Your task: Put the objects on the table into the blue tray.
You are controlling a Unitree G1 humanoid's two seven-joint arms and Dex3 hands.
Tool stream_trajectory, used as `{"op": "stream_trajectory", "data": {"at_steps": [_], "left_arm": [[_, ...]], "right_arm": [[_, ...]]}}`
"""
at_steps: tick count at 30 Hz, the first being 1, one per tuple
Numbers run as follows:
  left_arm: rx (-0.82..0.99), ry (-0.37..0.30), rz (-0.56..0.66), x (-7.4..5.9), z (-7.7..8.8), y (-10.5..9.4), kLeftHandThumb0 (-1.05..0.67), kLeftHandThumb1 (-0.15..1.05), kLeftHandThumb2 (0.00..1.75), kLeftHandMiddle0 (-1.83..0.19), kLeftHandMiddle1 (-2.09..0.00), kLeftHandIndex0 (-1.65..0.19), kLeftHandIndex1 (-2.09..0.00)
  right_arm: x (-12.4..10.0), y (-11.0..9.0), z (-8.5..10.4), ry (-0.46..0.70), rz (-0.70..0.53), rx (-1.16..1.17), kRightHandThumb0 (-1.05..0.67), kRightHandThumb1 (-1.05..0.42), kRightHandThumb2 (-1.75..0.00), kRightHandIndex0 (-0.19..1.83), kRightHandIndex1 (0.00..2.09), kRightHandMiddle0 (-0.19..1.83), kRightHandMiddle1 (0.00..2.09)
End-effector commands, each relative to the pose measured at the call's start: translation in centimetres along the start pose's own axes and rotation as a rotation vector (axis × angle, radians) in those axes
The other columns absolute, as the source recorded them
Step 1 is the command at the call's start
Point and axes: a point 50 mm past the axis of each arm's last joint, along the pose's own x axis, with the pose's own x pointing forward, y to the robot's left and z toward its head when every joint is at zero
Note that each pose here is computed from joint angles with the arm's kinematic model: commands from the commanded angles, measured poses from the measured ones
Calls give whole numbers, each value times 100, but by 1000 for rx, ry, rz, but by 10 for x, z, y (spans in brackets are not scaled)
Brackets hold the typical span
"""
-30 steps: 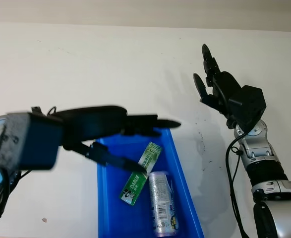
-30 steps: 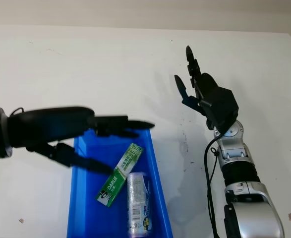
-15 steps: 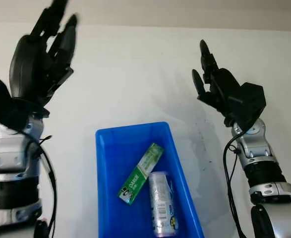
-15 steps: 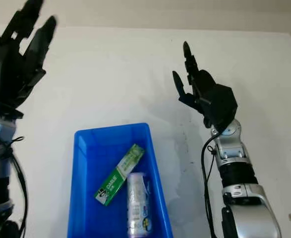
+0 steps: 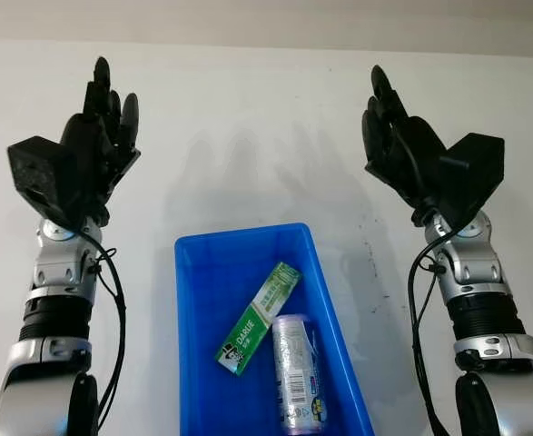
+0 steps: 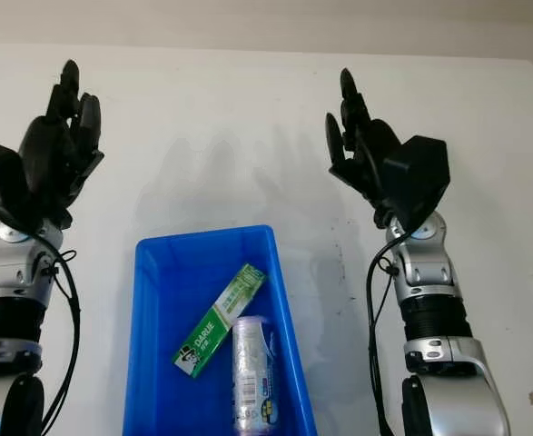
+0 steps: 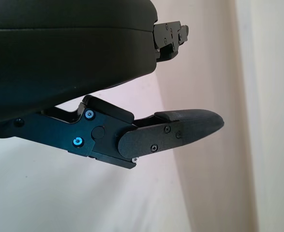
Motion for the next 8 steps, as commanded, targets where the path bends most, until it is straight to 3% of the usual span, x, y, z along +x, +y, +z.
{"op": "stream_trajectory", "data": {"at_steps": [1, 8], "left_arm": [[5, -18, -13, 3, 4, -2, -79, 105, 58, 15, -6, 15, -5], [-13, -22, -18, 1, 3, -8, -80, 105, 58, 13, -6, 15, -5]], "right_arm": [[3, -1, 7, -25, -15, 26, -68, -105, -80, -19, 0, -19, 0], [4, -1, 6, -18, -17, 48, -69, -105, -81, -19, 0, -19, 0]]}}
